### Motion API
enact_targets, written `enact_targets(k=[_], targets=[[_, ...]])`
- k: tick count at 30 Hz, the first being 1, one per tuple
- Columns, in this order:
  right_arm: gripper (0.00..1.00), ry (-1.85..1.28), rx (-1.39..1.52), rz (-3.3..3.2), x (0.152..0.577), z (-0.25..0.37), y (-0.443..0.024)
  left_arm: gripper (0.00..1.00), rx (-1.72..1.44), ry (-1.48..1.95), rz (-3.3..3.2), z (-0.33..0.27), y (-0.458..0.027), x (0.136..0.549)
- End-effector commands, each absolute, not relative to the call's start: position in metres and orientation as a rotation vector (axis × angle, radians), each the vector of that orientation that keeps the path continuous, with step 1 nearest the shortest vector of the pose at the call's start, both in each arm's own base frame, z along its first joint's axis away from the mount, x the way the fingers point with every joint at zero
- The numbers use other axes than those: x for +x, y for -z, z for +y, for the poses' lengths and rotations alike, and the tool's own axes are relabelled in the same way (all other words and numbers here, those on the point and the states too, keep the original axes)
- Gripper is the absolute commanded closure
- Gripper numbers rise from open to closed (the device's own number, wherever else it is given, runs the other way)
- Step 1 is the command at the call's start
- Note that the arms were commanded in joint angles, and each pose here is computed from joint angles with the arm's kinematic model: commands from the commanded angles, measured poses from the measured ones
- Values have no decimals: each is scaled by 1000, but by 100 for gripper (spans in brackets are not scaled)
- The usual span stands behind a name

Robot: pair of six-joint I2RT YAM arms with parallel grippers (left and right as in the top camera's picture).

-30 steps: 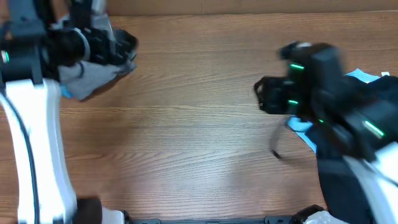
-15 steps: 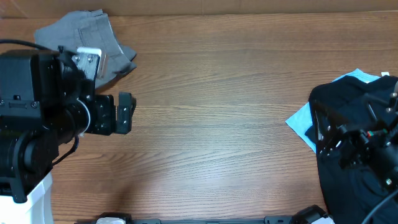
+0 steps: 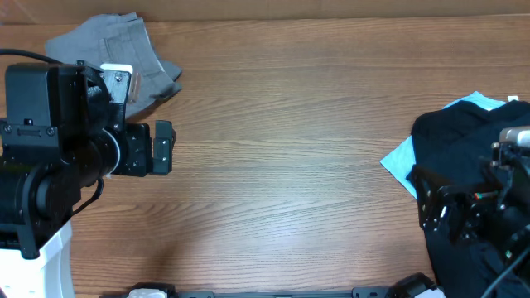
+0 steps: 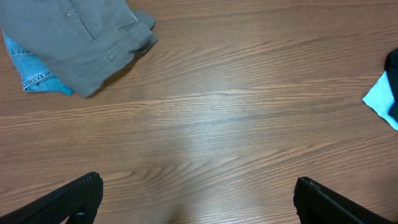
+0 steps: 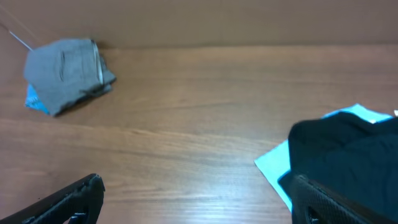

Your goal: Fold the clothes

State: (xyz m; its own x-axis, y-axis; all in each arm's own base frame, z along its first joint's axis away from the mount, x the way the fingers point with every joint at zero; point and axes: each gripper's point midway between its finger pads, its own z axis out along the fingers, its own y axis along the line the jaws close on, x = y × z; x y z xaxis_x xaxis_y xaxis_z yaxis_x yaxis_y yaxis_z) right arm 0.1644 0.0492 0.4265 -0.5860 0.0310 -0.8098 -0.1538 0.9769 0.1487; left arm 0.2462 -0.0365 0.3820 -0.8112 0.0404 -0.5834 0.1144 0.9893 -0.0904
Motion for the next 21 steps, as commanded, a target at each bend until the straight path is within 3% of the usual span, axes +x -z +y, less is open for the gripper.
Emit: enact_targets(k=[1,10,15,21], targets=[[0,-235,-85,2188,164,47,-425,0,87,149,2516,-35,-382,248],[0,-208,1,2081,148,25,-440,0,87,149,2516,-35,-382,248],[0,-143,48,1850,168,14,-466,0,87,149,2516,-35,-382,248],[0,-127,114,1702,200,10,-439,0,87,149,2516,-35,-382,248]])
